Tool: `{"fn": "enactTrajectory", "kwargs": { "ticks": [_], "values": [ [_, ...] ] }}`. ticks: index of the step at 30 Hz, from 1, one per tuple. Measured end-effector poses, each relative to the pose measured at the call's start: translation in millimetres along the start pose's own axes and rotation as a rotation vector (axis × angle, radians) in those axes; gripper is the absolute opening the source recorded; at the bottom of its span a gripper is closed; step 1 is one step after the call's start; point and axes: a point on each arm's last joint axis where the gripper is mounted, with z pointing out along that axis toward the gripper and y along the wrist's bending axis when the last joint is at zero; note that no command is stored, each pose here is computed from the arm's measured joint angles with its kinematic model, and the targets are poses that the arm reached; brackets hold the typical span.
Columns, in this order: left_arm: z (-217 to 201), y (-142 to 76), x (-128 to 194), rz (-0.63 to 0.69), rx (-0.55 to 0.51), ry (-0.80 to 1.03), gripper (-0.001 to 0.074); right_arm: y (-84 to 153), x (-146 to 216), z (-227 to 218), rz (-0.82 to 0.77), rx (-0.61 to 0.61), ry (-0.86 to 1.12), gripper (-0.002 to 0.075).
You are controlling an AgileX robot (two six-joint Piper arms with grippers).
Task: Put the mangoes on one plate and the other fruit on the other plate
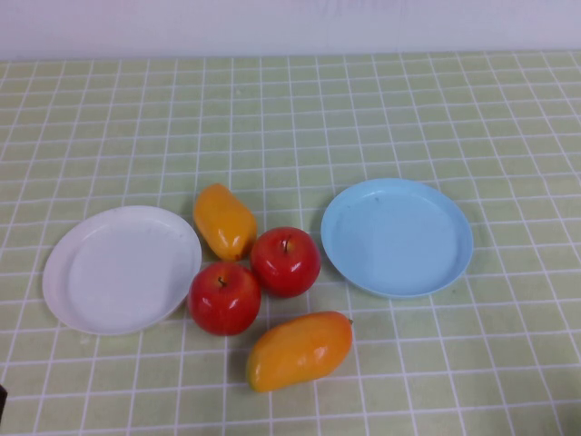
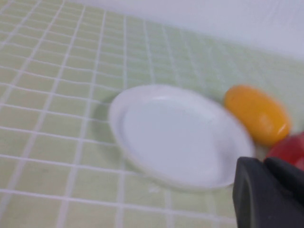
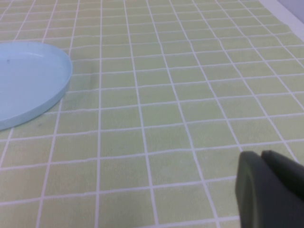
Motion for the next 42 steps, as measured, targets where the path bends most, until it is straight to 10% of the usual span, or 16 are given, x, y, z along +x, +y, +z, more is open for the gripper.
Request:
{"fn": "enactTrajectory", "kwargs": {
  "ticks": [6,21,42],
  "values": [
    [-0.5,-4.6,-7.9,-0.291,0.063,-0.079,0.0002,0.0,0.0,0.0,0.0,0.0,0.0,-0.0016],
    [-2.8,-10.8,-17.6,-0.412,0.096,-0.045,0.0001,0.0,0.0,0.0,0.0,0.0,0.0,-0.0017],
    [93.3,-59.3,-131.9,0.113,0.188,0.767,0.0,0.0,0.0,0.0,0.0,0.0,0.0,-0.0016]
  ]
}}
